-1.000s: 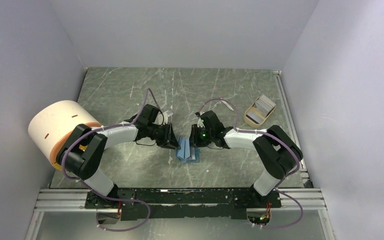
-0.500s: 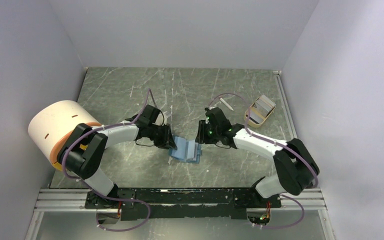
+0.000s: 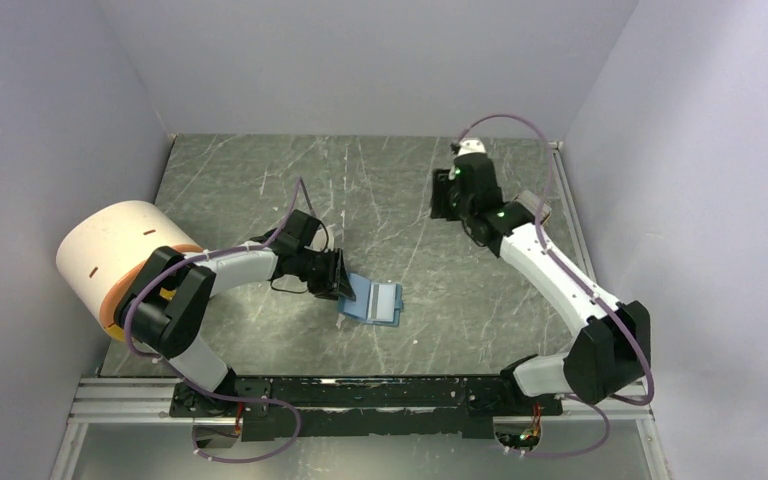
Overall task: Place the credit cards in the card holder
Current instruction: Pick up the credit card from the storage box.
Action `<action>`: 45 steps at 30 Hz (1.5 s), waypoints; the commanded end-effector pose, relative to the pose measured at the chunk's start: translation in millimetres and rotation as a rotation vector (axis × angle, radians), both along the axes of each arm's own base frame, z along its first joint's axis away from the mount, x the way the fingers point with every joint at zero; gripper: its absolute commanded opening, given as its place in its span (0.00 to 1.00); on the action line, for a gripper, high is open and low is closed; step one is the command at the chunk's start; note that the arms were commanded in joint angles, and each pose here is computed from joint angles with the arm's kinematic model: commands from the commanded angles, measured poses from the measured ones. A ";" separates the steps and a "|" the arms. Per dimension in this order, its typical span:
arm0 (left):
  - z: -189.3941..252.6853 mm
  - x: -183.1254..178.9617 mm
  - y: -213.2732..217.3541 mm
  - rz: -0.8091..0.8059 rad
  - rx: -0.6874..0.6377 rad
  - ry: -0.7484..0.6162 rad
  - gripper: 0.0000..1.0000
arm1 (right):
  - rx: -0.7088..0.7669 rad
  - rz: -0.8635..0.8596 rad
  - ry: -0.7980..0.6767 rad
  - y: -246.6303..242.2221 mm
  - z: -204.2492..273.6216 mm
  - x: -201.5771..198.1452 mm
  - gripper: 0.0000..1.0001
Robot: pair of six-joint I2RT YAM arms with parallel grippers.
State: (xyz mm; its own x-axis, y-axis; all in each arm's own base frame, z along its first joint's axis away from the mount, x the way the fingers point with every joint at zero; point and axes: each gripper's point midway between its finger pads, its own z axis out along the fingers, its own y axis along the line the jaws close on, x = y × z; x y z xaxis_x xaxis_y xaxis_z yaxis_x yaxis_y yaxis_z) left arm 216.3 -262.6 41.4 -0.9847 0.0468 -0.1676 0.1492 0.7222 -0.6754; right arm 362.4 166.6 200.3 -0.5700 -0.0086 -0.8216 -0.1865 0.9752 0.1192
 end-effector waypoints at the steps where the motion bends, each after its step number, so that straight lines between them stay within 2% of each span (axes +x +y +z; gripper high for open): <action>1: 15.9 2.6 -11.2 -0.042 -0.064 -0.039 0.35 | -0.207 -0.071 -0.015 -69.1 0.2 22.5 0.56; 5: 16.9 1.8 -13.4 -0.054 -0.078 -0.034 0.30 | -0.339 -0.164 0.042 -126.3 -13.8 41.7 0.55; 10: 17.5 1.0 -13.5 -0.070 -0.076 -0.033 0.28 | -0.400 -0.269 0.087 -187.8 -19.3 56.8 0.56; 17: 16.1 -3.4 -17.2 -0.080 -0.108 -0.006 0.27 | -0.635 -0.234 0.220 -233.8 -56.1 67.9 0.57; 21: 14.7 -5.7 -17.8 -0.082 -0.119 0.003 0.27 | -0.685 -0.203 0.268 -244.3 -77.0 76.0 0.57; 32: 15.5 -7.1 -17.8 -0.088 -0.123 0.005 0.28 | -0.843 -0.191 0.267 -263.4 -99.2 91.9 0.61; 45: 16.0 -9.3 -17.9 -0.091 -0.133 0.010 0.28 | -0.875 -0.133 0.295 -261.4 -120.6 92.6 0.64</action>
State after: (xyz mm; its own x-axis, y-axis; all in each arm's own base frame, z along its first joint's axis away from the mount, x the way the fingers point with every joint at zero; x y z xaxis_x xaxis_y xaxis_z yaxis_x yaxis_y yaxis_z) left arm 207.6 -274.0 51.8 -0.9837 0.0974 -0.1512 0.1781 0.6444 -0.7436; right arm 452.1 -90.8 79.4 -0.8017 -0.4623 -0.3788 -0.1474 0.7672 -0.6242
